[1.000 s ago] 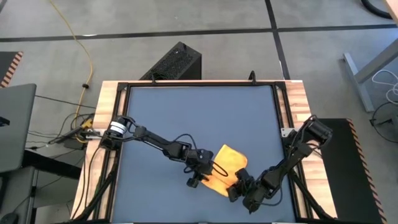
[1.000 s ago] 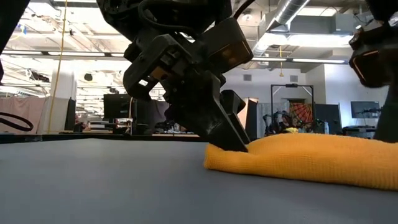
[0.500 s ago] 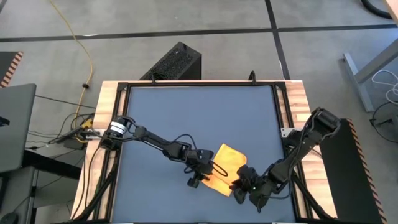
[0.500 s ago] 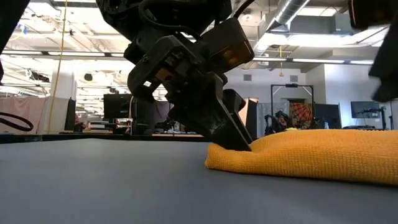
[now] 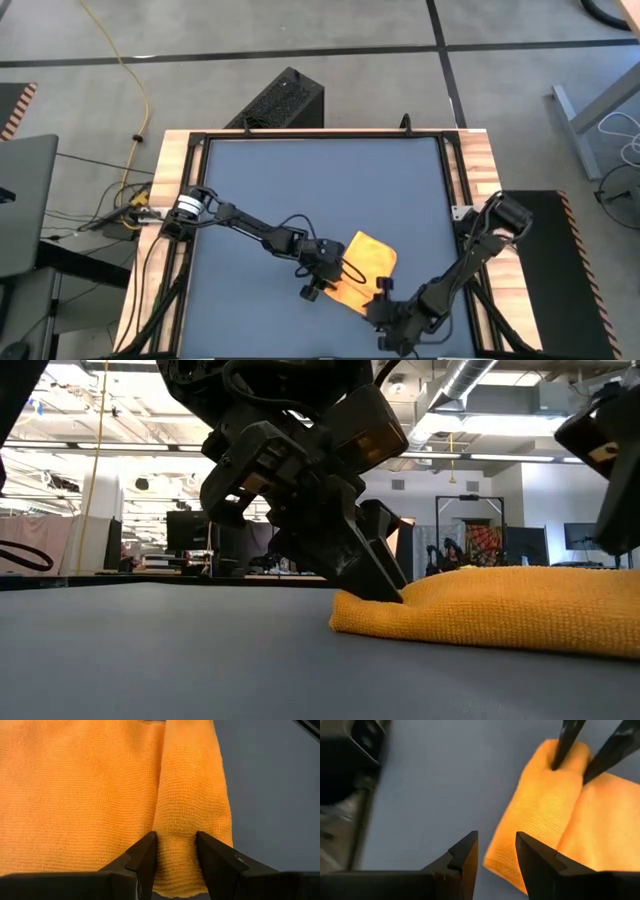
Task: Roll towel
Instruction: Roll the orange microfiber towel
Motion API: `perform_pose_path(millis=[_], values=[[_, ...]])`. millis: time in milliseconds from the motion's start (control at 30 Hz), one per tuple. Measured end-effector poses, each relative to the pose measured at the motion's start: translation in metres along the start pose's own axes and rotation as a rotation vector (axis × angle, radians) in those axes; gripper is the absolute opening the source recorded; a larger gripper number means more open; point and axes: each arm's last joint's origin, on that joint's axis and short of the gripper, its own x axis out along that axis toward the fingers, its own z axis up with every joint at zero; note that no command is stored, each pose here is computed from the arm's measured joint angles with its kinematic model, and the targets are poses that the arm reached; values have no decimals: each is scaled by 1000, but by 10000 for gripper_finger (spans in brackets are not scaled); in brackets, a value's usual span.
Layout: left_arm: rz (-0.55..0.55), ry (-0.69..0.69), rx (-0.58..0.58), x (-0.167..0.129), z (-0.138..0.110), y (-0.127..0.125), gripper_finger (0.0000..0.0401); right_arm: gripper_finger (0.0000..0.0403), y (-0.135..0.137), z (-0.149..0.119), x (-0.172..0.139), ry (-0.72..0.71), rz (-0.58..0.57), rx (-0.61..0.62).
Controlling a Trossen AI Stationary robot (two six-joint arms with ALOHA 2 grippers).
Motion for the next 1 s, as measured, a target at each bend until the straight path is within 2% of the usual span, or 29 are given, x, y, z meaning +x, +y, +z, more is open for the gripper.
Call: perform_pose_path(millis=[300, 600, 733, 900, 1000], values=[[0, -3, 6, 0, 0, 1, 128, 157, 16, 0, 21, 148, -127, -113], [-26, -9, 25, 0, 0, 1, 128, 151, 17, -11, 33, 173, -164, -33], [-24, -10, 53, -1, 0, 2, 128, 117, 18, -13, 31, 177, -174, 23], [-47, -16, 55, -1, 0, 3, 128, 31, 25, -17, 26, 156, -160, 103], [-82, -22, 35, -1, 1, 1, 128, 24, 30, -20, 22, 126, -157, 167]])
